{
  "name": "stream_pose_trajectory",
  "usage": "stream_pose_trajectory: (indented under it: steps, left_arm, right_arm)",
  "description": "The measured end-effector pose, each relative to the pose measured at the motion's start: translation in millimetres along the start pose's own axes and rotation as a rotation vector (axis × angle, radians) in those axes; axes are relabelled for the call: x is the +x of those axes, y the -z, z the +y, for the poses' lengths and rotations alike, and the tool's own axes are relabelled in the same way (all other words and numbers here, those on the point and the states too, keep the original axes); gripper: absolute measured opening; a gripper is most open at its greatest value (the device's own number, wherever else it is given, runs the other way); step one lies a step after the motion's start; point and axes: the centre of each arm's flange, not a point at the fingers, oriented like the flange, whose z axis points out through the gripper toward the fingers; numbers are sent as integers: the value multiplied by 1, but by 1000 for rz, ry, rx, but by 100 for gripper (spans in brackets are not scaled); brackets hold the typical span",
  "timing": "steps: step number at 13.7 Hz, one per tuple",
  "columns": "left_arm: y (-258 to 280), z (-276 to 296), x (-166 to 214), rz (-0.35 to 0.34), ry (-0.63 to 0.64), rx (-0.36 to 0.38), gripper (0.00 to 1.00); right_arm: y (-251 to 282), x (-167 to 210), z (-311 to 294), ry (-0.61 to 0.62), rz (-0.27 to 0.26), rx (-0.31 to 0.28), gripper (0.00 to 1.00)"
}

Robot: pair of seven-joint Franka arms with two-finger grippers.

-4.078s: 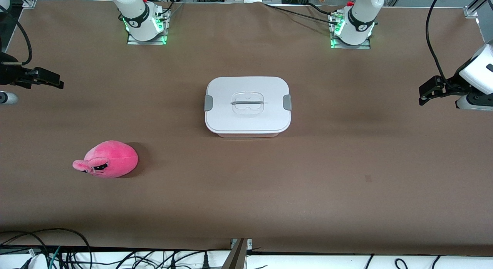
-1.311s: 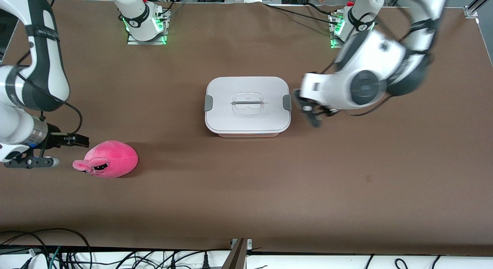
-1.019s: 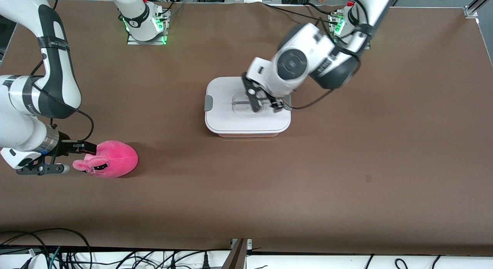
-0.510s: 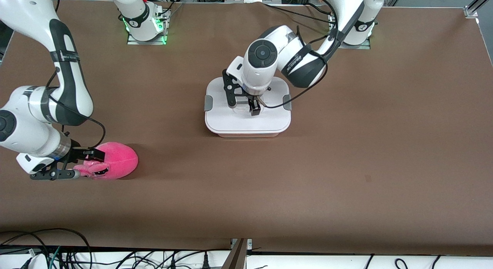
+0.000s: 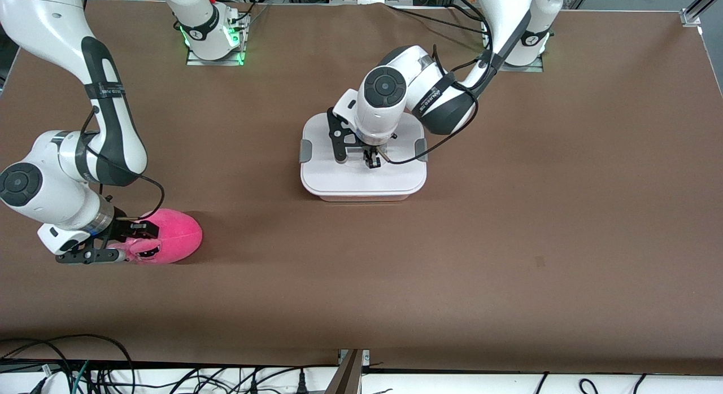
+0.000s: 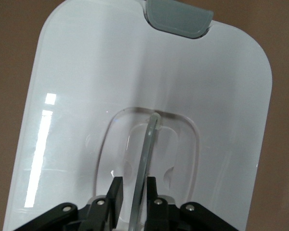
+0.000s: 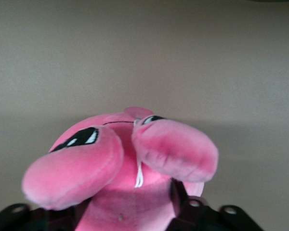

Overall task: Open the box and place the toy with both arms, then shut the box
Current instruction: 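Grasp the lid handle with the left gripper while the right gripper grasps the toy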

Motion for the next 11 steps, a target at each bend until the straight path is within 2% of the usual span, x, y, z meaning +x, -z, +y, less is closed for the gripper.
stream_pose_trajectory:
  steps: [2, 4, 7, 10, 11]
  left_arm:
    - [1, 3, 1, -1, -21, -3, 7]
    - [2, 7, 3, -5, -74, -7, 7]
    - [10, 14, 6, -17, -214, -26, 7]
    - [40, 28, 8, -24, -290, -29, 7]
    - [55, 33, 6, -31, -302, -28, 7]
  right_arm:
    - [0, 1, -3, 5, 3, 1, 48]
    - [1, 1, -7, 10, 5, 2, 30]
    - [1, 1, -10, 13, 6, 4, 19]
    - [5, 3, -14, 17, 12, 9, 6]
    - [8, 3, -17, 20, 10, 14, 6]
